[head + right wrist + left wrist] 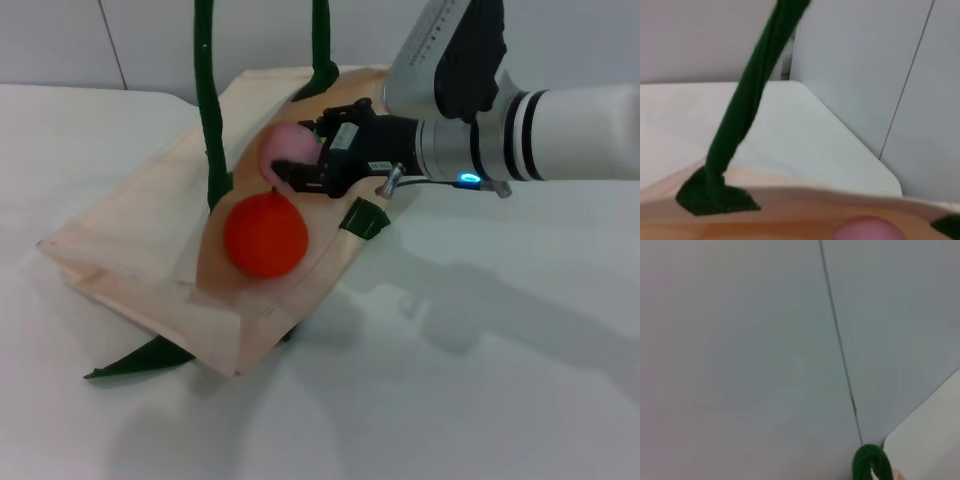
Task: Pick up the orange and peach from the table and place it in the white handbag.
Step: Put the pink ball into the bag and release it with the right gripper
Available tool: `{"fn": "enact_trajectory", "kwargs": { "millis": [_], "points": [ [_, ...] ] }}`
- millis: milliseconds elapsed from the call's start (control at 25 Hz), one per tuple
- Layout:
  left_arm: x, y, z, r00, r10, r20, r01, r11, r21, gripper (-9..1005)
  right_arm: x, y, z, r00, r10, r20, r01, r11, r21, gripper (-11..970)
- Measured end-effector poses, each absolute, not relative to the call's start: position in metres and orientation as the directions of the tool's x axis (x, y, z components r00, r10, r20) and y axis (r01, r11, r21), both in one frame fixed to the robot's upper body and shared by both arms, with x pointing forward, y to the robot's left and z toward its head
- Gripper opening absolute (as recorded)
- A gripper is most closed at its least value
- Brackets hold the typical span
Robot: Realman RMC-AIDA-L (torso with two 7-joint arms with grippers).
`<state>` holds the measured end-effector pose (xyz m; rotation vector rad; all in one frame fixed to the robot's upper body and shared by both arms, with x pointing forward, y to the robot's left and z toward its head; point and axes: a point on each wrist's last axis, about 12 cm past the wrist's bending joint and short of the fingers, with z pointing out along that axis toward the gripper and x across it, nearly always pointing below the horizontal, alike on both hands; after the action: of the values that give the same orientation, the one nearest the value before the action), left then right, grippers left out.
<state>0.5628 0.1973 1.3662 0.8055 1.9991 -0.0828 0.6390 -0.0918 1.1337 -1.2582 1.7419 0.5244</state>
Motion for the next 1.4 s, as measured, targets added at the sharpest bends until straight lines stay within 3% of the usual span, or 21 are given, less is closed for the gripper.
{"fn": "enact_trajectory", "kwargs": {
  "millis": [600,840,1400],
  "points": [
    [0.562,0.188,1.366,-0.319,0.524,-0.790,0.589,0.762,0.268,109,0.636,-0.087,1.129,-0.057,-0.518,-0.853,-0.907,0.383,-0.172,562],
    [0.562,0.187,1.366,-0.318,0.525,-0.789,0.591,0.761,0.268,108,0.638,-0.090,1.126,-0.074,-0.517,-0.853,-0.896,0.411,-0.171,701],
    [0.561,0.178,1.367,-0.301,0.541,-0.785,0.609,0.743,0.279,108,0.647,-0.086,1.134,-0.054,-0.517,-0.855,-0.875,0.437,-0.209,756]
  ]
}}
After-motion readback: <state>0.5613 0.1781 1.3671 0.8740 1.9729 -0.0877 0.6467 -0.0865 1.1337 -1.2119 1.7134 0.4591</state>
